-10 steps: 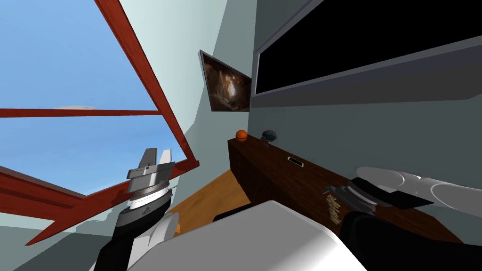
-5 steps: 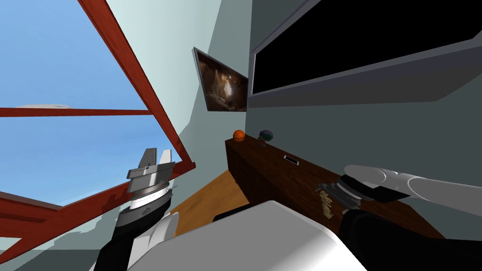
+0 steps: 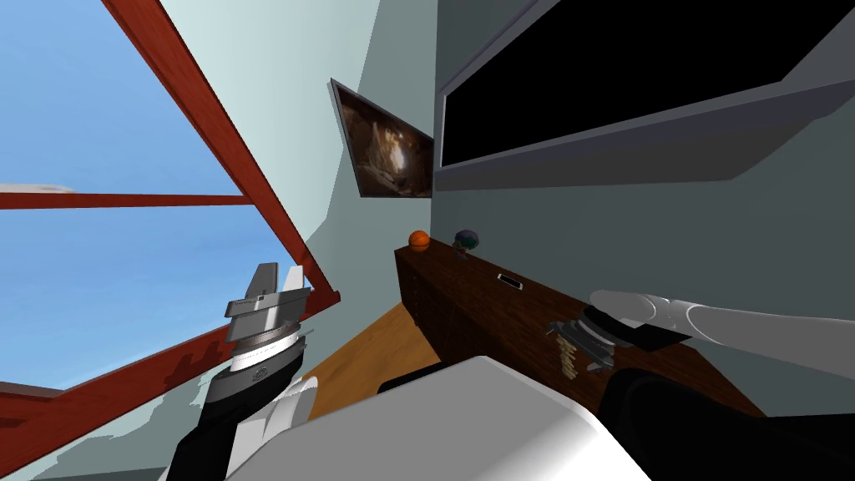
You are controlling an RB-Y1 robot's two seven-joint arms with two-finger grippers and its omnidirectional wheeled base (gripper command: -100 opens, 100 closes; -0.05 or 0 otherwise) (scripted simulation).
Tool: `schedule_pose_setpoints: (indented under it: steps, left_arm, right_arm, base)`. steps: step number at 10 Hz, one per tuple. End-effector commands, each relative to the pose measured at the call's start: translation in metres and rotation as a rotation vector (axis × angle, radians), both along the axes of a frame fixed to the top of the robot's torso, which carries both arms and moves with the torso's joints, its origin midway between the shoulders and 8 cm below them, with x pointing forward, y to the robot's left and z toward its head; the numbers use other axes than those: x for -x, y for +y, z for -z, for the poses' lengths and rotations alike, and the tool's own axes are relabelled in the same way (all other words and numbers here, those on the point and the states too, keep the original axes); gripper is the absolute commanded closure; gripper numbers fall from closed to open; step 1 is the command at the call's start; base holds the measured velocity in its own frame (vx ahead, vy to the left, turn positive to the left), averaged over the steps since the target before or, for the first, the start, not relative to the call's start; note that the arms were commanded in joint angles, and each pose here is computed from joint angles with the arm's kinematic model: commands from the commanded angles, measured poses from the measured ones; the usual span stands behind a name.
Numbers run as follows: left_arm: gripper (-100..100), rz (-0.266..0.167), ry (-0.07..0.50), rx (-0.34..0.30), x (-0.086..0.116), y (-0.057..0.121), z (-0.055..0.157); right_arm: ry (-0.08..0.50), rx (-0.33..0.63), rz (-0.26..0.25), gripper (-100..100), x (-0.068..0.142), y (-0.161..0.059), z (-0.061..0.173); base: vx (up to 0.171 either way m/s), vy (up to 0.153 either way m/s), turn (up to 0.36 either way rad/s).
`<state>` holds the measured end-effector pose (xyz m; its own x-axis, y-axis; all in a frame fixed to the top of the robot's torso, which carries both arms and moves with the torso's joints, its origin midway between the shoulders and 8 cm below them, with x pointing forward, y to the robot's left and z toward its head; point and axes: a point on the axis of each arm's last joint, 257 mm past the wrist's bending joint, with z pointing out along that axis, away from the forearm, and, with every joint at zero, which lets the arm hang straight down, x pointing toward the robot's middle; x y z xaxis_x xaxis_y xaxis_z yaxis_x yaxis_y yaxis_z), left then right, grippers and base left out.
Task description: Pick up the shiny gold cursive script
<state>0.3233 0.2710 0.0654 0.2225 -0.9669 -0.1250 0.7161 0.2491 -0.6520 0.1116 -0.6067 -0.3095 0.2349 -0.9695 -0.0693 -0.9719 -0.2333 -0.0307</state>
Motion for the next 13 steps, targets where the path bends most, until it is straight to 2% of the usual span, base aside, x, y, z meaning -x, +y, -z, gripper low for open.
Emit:
schedule_pose_setpoints:
  steps: [1, 2, 6, 7, 8, 13]
  left_arm:
    - [0, 0.0, 0.0, 0.0, 0.0, 0.0, 0.0]
    - [0, 0.0, 0.0, 0.0, 0.0, 0.0, 0.0]
    - [0, 0.0, 0.0, 0.0, 0.0, 0.0, 0.0]
    - [0, 0.0, 0.0, 0.0, 0.0, 0.0, 0.0]
    - [0, 0.0, 0.0, 0.0, 0.0, 0.0, 0.0]
    - [0, 0.0, 0.0, 0.0, 0.0, 0.0, 0.0]
  right_arm:
    - [0.0, 0.0, 0.0, -100, 0.0, 0.0, 0.0]
    - [0.0, 0.001, 0.001, 100, 0.0, 0.0, 0.0]
    - [0.002, 0.001, 0.0, 100, 0.001, 0.0, 0.0]
    - [0.002, 0.002, 0.0, 0, 0.0, 0.0, 0.0]
    - [0.002, 0.0, 0.013, 100, 0.008, -0.008, -0.003]
    - [0.005, -0.002, 0.055, 100, 0.032, -0.028, -0.014]
  base:
    - [0.0, 0.0, 0.0]
    - [0.0, 0.0, 0.0]
    - [0.0, 0.0, 0.0]
    - [0.0, 0.0, 0.0]
    - [-0.001, 0.004, 0.092]
    - [0.0, 0.025, 0.082]
